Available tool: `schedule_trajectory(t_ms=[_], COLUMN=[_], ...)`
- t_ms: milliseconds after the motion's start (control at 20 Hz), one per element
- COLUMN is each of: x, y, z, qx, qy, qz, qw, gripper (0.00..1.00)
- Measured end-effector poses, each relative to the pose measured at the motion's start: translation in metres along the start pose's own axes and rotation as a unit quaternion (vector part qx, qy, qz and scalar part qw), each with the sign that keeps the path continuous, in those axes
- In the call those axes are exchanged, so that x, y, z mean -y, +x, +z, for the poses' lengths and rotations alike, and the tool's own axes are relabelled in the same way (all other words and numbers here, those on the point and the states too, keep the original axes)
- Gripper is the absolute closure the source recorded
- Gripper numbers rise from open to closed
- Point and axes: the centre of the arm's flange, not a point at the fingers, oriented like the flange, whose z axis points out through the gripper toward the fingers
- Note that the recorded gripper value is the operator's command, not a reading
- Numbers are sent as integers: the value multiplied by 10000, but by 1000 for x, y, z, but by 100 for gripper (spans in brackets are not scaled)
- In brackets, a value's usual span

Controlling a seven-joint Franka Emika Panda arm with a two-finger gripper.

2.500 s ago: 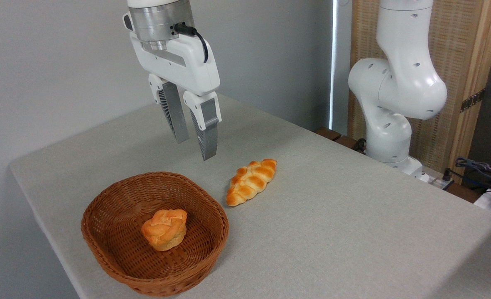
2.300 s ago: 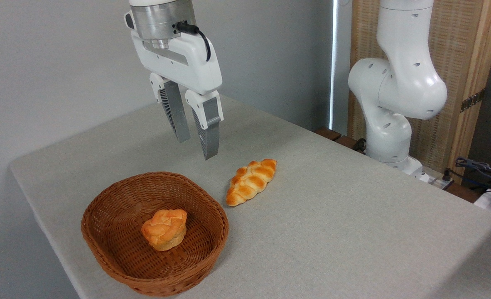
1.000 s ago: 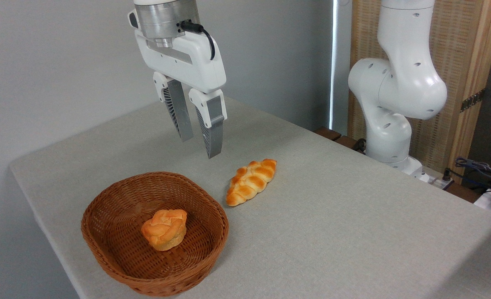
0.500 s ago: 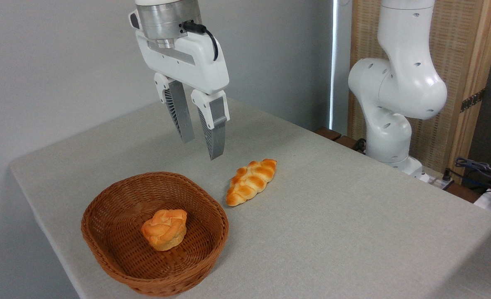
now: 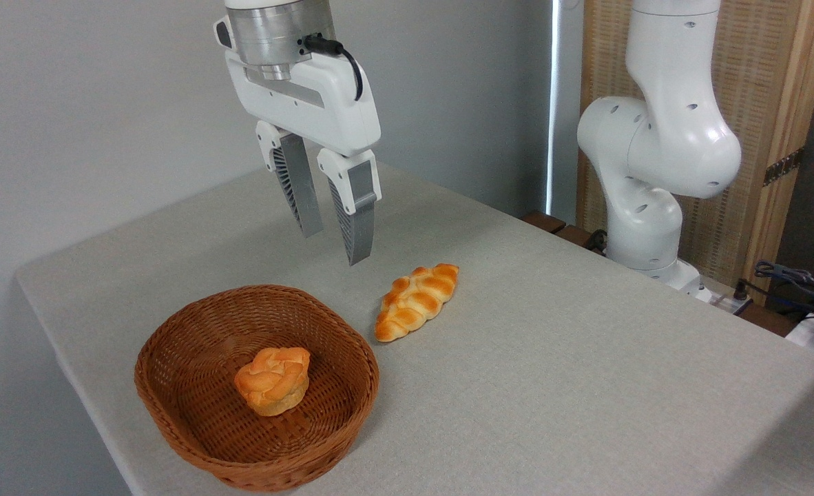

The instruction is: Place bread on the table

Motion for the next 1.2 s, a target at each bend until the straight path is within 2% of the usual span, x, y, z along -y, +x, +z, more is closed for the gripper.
schedule_trajectory(t_ms=[550,800,1050,1200], x=[0,7,16,18], y=[0,9,20,22], z=[-1,-9,-2,16], qx=[-17,-420,-877,-892], qy=[14,342,714,727], qz=[0,0,-1,-3], qw=[10000,9985,9936,9934], gripper=[0,0,0,0])
